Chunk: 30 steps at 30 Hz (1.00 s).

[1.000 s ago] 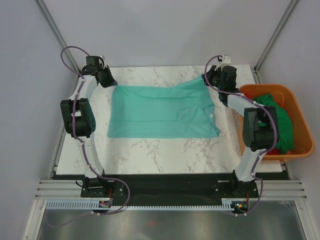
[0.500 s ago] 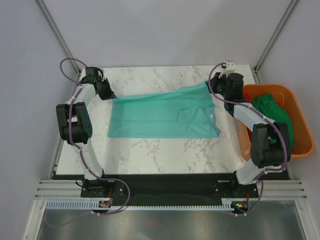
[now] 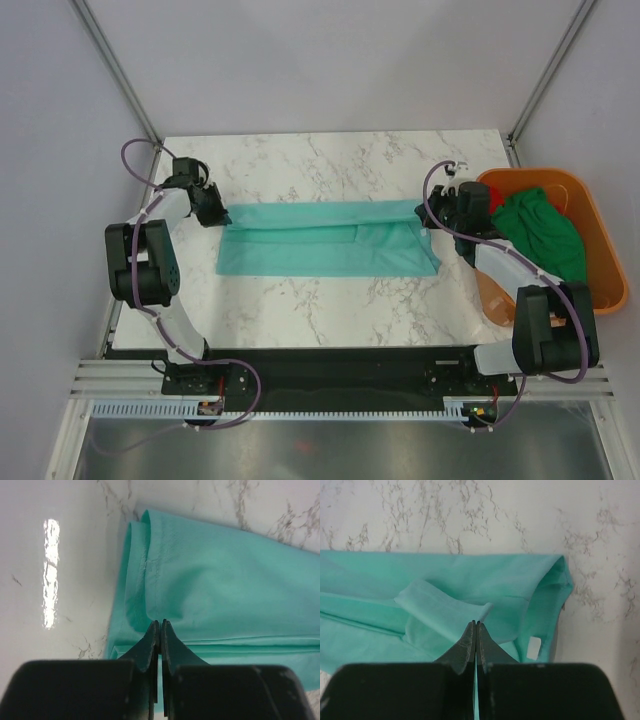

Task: Fold and stack the t-shirts
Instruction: Fold the tshirt

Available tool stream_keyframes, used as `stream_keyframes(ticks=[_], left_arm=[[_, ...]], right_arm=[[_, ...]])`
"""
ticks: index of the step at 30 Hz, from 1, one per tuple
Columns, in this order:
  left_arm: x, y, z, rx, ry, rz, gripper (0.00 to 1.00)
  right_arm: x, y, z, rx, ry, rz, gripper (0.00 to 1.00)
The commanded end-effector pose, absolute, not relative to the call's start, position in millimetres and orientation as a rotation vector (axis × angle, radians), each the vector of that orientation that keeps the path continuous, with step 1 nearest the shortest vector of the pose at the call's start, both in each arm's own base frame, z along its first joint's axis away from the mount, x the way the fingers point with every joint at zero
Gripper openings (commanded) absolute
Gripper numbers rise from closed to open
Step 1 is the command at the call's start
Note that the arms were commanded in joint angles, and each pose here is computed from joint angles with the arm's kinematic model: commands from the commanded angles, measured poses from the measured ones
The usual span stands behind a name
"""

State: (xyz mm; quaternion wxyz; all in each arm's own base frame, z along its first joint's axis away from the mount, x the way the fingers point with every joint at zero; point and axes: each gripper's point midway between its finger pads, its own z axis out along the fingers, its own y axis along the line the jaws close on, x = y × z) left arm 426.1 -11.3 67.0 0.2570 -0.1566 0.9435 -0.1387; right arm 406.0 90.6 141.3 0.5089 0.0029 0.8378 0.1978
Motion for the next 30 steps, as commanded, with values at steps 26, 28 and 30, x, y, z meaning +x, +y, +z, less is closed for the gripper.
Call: stream_keyframes(ticks=[26,28,30], left_arm=[[392,11,78,-0.42,2.541,-0.188,0.42],[392,13,86,-0.433,2.52,-0.163,0.45],[391,13,90,-0.453,2.507,-0.152,0.47]], right_arm=[[340,97,98,0.161,2.132,0.591,0.0],[335,99,92,0.167,2.151,0.602,0.0],[332,98,89,0.175,2.159,0.6,0.0]])
